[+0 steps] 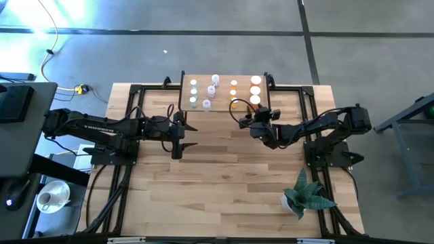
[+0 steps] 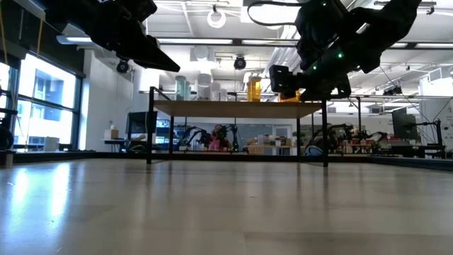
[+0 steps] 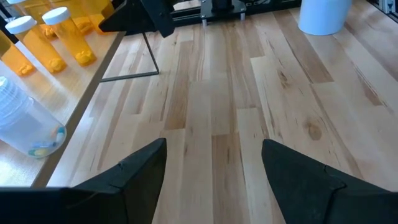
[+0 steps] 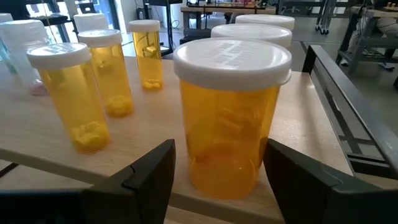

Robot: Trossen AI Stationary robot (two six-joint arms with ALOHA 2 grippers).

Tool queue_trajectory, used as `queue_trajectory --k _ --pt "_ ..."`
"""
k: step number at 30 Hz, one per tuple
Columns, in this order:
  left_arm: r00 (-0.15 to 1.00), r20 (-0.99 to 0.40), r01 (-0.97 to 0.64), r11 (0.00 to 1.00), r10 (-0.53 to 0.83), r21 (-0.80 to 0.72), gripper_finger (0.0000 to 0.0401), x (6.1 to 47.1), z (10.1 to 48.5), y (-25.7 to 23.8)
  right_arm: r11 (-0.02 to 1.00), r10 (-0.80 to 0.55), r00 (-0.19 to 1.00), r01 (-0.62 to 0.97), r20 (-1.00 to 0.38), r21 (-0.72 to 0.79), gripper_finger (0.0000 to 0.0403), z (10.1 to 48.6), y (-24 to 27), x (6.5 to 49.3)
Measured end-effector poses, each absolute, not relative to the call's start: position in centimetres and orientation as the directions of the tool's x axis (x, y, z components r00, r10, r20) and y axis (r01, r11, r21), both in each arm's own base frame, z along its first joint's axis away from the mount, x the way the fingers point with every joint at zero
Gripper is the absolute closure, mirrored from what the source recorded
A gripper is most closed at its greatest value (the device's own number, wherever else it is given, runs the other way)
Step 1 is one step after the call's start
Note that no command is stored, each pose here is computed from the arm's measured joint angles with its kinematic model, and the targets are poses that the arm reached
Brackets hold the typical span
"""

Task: Pick and place medicine bottles onto shelf by color
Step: Put the large orange pill bottle on the shelf aligned with the other large orange pill bottles

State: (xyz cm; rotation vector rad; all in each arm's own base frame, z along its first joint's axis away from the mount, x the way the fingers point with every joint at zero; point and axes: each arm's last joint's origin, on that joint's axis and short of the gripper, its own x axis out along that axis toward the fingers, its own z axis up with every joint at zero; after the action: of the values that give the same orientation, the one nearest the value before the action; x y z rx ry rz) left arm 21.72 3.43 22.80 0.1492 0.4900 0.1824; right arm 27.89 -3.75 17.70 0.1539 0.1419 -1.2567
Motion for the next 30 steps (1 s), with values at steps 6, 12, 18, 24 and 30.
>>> queue_trajectory --k 6,12,18,24,30 --pt "0.867 -0.453 -0.137 0.973 0.209 0.186 0.0146 21.7 22.8 3.4 0.319 -0.928 0.322 0.947 -0.187 0.046 0.0171 17.9 -3.2 27.9" --pt "0.867 -0.453 -0.14 0.974 0.209 0.18 0.0146 21.7 22.8 3.4 0.312 -0.934 0.319 0.948 -0.16 0.066 0.0171 19.1 -2.9 27.5" --pt "0.865 -0.457 -0.149 0.975 0.209 0.162 0.0146 21.7 22.8 3.4 0.31 -0.936 0.316 0.949 -0.158 0.061 0.0171 20.0 -2.9 26.9" --pt "0.862 -0.463 -0.148 0.976 0.208 0.162 0.0146 21.7 22.7 3.4 0.339 -0.922 0.346 0.938 -0.172 0.069 0.0171 20.0 -2.8 27.0" --pt "0.86 -0.466 -0.148 0.976 0.208 0.162 0.0146 21.6 22.7 3.4 0.365 -0.912 0.375 0.927 -0.169 0.088 0.0171 20.2 -2.3 27.1"
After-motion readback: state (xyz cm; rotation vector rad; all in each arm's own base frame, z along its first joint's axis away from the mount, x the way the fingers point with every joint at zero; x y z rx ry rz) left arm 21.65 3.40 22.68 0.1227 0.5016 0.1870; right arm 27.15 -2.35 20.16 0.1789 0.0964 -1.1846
